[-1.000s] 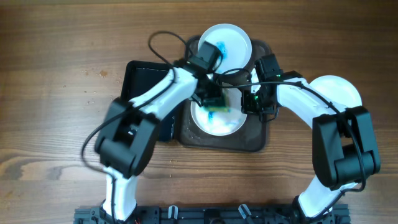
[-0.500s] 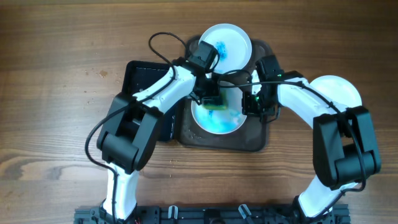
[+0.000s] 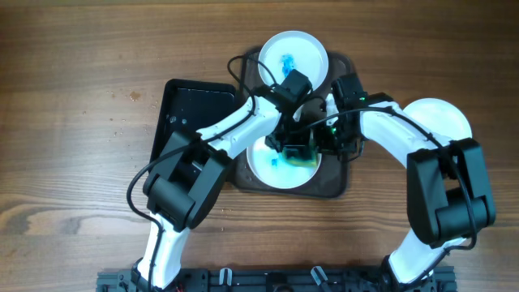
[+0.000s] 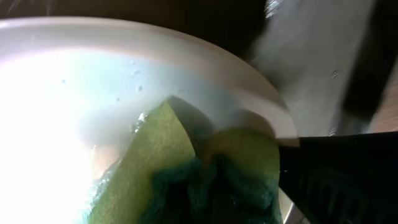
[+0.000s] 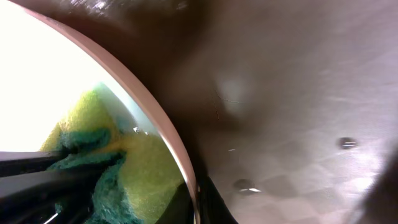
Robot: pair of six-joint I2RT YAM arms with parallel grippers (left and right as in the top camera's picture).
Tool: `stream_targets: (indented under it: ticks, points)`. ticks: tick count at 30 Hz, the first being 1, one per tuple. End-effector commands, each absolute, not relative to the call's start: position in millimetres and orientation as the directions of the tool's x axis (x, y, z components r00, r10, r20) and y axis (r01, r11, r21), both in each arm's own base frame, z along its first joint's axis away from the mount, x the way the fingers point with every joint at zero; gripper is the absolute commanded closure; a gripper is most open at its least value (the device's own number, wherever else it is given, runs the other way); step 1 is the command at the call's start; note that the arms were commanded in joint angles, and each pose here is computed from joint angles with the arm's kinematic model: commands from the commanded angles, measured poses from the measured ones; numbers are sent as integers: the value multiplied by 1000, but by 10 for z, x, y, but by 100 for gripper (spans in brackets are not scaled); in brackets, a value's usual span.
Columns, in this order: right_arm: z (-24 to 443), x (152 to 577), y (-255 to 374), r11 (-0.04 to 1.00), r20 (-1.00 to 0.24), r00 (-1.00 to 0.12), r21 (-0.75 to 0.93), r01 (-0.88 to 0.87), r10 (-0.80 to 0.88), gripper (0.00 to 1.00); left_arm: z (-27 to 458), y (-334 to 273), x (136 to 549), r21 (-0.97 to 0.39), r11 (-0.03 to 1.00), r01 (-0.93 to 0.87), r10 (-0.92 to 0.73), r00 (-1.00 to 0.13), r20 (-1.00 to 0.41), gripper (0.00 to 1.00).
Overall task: Clean dirty plates on tray and stack at the side
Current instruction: 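Scrub the blue stain on the front plate with the sponge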
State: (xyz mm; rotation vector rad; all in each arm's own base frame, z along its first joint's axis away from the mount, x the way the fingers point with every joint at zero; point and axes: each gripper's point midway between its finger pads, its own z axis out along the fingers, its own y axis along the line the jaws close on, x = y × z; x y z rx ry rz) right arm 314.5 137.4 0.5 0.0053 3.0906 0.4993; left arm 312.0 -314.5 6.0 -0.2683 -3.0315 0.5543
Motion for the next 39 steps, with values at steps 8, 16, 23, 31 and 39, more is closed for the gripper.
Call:
stream_targets:
  ticks: [8,16,23,31,39]
  points:
    - [-160,3146,1147,974,12,-993,194,120,120,96,-305,-1245,3127,362,929,81,39,-992,123,96]
    - [-169,3164,1094,954,20,-968,163,250,250,96,-214,-2425,2970,-388,921,43,147,-959,243,96]
    - [-167,3177,1104,940,25,-954,168,297,298,96,-60,-3463,2477,-622,764,172,355,-917,182,96]
    - [-169,3151,1097,944,32,-958,163,287,286,96,-350,-2957,2666,-328,932,154,220,-960,175,96]
    - [-169,3155,1098,943,31,-957,164,289,288,96,-218,-1436,2972,368,929,31,4,-997,73,96]
